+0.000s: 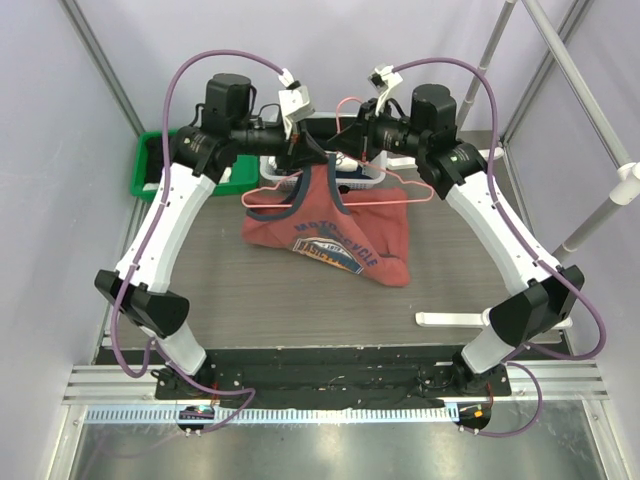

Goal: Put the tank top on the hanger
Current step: Hang the tank top on the hanger.

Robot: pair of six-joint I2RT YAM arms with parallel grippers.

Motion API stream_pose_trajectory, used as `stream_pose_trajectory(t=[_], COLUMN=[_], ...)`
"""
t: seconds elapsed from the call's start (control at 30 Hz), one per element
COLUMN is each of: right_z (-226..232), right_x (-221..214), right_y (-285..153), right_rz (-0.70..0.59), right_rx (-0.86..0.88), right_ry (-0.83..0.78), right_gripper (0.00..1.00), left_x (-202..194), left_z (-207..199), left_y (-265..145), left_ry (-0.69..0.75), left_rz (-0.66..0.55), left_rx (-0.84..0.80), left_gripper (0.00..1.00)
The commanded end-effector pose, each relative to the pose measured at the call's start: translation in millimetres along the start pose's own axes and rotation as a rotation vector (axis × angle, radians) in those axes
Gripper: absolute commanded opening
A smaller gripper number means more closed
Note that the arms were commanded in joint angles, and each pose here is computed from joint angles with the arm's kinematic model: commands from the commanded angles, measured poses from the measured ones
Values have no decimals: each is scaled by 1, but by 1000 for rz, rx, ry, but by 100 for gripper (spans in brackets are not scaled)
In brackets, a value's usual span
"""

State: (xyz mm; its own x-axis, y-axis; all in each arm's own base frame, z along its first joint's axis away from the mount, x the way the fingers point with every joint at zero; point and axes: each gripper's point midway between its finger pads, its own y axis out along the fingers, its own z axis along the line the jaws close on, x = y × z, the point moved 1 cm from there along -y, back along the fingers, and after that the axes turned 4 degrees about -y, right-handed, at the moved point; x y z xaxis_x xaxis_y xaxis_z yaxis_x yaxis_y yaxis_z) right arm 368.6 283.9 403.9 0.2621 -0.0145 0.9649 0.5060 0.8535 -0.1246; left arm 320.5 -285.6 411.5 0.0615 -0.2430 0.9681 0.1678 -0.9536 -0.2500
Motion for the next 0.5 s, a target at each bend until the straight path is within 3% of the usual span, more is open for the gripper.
stream_pose_trajectory(t=[0.0,0.2,0.47], right_z=[16,28,38], right_x=[30,41,45], right_y=[-4,-17,-25], right_rz=[-78,-102,-111], right_rx=[44,62,86], right_ry=[-36,-55,-52], right_gripper=[1,1,1], left_x=[22,-4,-1], left_z=[-4,13,19], left_y=[2,1,1], left_ry=[57,96,99], left_rz=[-50,35,27], left_rx=[-2,87,115], left_gripper=[0,0,0])
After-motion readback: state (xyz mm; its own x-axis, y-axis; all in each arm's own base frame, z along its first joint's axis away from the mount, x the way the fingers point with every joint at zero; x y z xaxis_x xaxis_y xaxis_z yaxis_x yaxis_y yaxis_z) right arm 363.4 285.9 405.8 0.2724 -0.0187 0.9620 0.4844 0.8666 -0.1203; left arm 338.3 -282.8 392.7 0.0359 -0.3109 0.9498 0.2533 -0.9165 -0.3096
